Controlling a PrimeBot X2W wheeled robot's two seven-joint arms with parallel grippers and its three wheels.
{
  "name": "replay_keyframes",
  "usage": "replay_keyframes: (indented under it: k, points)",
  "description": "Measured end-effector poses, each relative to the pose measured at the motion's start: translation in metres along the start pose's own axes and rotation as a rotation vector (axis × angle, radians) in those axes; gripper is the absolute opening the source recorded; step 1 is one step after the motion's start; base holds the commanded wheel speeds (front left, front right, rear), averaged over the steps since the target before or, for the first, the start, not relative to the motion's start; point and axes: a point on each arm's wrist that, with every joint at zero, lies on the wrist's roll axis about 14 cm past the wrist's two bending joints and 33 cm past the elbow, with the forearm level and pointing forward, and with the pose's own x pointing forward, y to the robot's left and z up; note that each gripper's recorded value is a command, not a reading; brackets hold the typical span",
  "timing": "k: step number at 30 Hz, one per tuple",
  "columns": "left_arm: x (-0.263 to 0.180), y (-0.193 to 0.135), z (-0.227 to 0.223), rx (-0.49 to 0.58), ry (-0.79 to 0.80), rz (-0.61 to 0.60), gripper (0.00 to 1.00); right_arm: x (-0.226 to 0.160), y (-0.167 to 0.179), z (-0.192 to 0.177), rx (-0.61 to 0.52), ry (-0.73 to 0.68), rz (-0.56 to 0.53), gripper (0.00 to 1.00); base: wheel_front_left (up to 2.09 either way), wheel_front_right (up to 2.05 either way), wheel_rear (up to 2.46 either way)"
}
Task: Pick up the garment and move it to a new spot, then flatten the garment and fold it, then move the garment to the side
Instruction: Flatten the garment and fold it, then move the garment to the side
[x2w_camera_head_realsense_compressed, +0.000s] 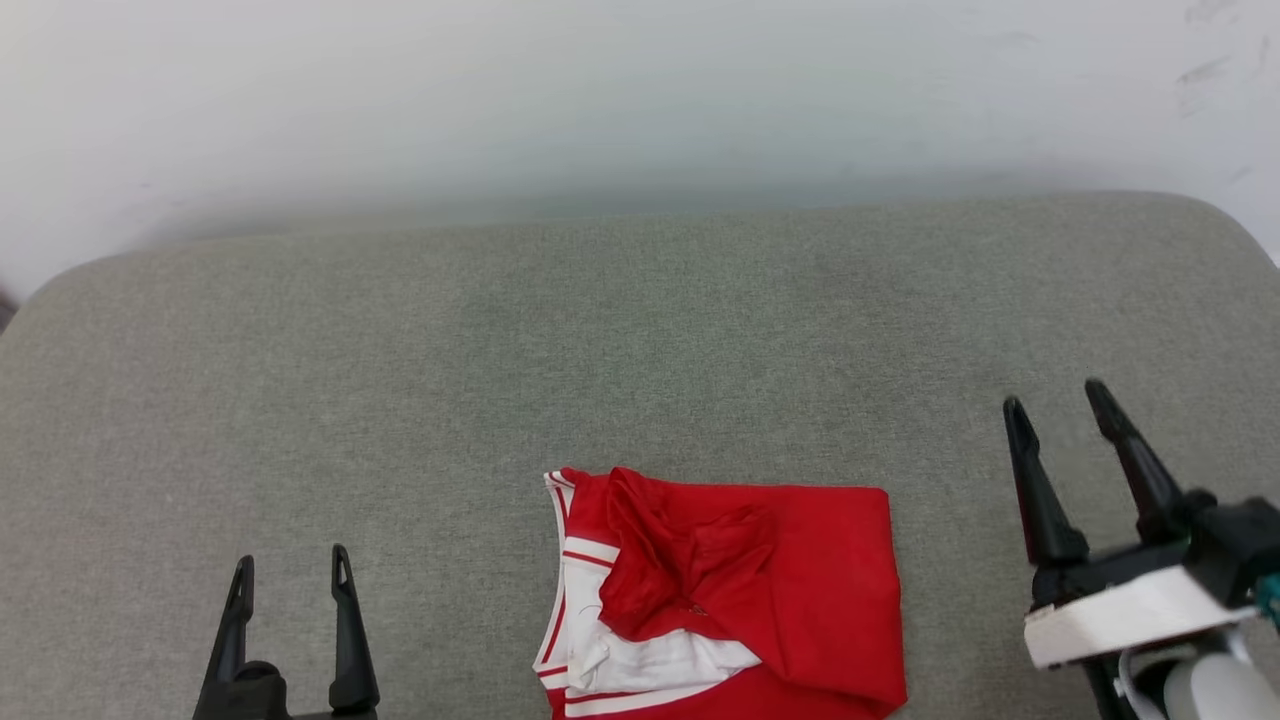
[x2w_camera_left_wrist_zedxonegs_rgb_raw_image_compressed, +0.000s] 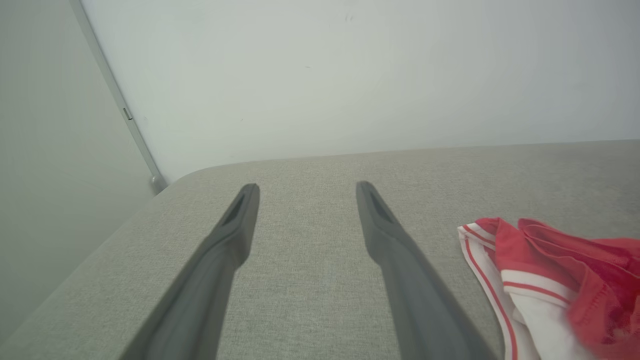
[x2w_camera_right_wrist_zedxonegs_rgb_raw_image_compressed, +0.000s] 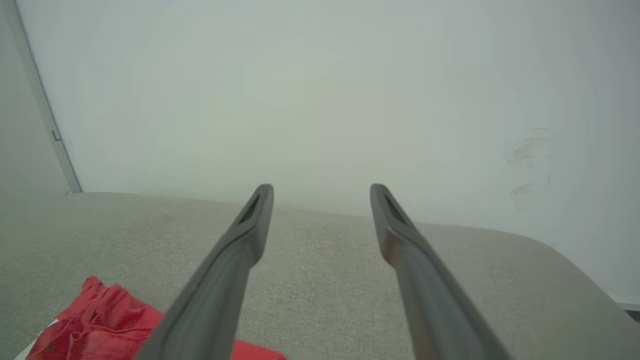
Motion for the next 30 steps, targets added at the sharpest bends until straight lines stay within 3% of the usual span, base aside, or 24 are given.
replay_keyframes:
  k: [9,17,26,30]
  points:
    - [-0.008,0.003,-0.001,-0.001,0.008,-0.001,1.00,-0.044,0.009,-0.026,0.052,0.084,-0.062,1.00,0.00,0.00,0.00]
    - [-0.012,0.003,-0.007,-0.005,0.028,-0.007,1.00,-0.049,0.008,-0.025,0.064,0.079,-0.093,1.00,0.00,0.00,0.00]
    - [-0.013,-0.002,-0.011,-0.010,0.042,-0.027,1.00,0.005,-0.010,0.040,-0.073,-0.112,-0.016,1.00,0.00,0.00,0.00]
    - [-0.009,-0.004,-0.012,-0.011,0.044,-0.036,1.00,0.037,0.000,0.032,-0.063,0.039,0.086,1.00,0.00,0.00,0.00]
